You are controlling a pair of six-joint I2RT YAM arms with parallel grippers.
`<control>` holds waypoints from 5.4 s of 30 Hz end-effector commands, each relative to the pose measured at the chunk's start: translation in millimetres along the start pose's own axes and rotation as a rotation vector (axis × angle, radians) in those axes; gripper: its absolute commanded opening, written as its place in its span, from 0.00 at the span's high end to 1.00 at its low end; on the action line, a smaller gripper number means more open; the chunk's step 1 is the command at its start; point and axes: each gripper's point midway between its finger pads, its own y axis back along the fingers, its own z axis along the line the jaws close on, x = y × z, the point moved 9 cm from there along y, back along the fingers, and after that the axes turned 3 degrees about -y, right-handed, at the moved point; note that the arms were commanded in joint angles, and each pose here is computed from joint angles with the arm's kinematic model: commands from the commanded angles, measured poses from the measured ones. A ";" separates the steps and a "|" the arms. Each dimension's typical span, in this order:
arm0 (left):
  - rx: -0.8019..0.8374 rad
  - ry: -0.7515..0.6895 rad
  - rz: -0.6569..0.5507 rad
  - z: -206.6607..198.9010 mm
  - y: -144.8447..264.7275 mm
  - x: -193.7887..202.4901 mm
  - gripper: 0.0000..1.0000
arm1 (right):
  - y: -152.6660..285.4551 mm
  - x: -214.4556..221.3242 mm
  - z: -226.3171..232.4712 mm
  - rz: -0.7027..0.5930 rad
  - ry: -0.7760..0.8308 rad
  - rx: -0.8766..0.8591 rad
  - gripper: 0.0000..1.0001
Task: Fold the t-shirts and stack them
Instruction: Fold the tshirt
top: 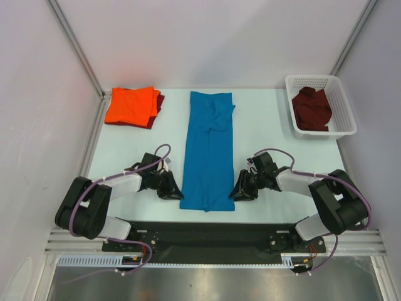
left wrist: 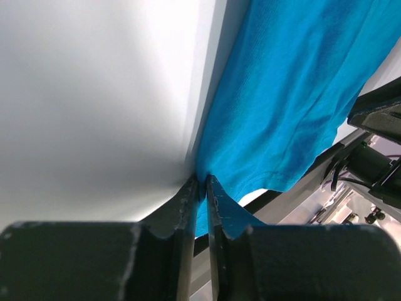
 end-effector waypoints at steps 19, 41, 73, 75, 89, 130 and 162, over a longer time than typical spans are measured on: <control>-0.085 -0.032 -0.083 7.3 14.5 13.5 1.00 | -2.1 26.8 -30.1 -0.014 0.023 0.224 1.00; 0.021 -0.054 -0.115 -26.3 46.2 48.1 1.00 | 29.4 48.0 9.7 0.021 0.083 0.078 1.00; -0.005 -0.242 -0.167 -126.9 28.3 -175.6 1.00 | 31.7 -186.8 92.0 -0.135 0.151 -0.011 1.00; 0.013 -0.234 -0.168 -127.3 27.5 -183.9 1.00 | 27.3 -196.3 91.9 -0.135 0.148 -0.017 1.00; 0.010 -0.211 -0.138 -120.4 9.5 -214.1 1.00 | 20.5 -220.6 82.1 -0.149 0.104 0.009 1.00; -0.139 -0.219 -0.311 -123.8 59.7 -211.0 0.59 | 56.3 -219.8 110.0 -0.179 0.258 0.275 0.47; -0.164 -0.287 -0.232 -85.5 55.5 -79.8 0.71 | -73.5 -147.0 140.5 -0.281 0.240 0.541 0.62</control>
